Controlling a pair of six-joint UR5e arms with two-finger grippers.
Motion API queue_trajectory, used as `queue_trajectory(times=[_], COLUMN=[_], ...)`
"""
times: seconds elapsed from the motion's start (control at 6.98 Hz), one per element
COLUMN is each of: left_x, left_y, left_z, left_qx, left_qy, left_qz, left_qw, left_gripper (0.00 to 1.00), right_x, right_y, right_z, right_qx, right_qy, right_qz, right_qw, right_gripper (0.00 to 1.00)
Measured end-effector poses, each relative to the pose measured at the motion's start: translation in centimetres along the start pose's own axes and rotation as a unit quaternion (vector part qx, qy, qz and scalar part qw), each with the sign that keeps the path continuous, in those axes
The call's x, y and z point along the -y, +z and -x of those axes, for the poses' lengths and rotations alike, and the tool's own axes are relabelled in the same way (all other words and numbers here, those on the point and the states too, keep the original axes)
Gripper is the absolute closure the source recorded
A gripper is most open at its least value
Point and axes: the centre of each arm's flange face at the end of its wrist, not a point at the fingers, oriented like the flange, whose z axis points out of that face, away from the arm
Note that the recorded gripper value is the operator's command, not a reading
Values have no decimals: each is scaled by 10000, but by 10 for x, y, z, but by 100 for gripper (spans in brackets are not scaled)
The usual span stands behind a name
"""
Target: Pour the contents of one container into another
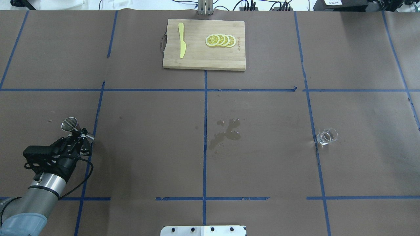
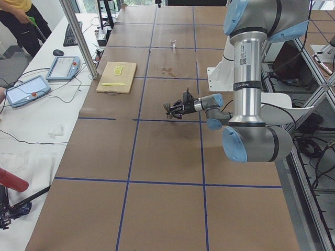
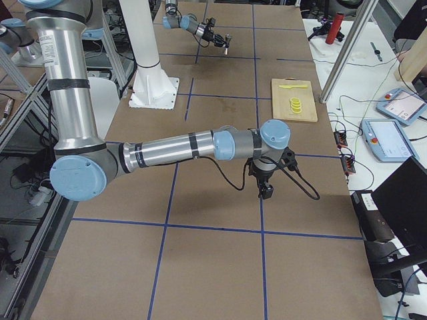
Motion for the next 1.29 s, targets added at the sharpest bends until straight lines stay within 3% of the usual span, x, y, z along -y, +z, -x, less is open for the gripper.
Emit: queue_trajectory(times=[0.43, 0.72, 1.29], left_x=[24, 23, 27], left_y=[-8, -7, -8], left_z=[-2, -1, -6], left_qx=[-423, -504, -538], left_qy=[-272, -168, 347], left_qz=[-149, -209, -280], left_qw=[9986, 9984, 9976], left_gripper=[100, 100, 100], right_x=[0, -19, -106], right_y=[-3, 1, 50], right_z=[4, 16, 67], right_qx=[-97, -81, 398], right_qy=[-241, -295, 98], right_qz=[-582, -1200, -2583], right_qw=[9980, 9923, 9652], right_gripper=[0, 0, 1])
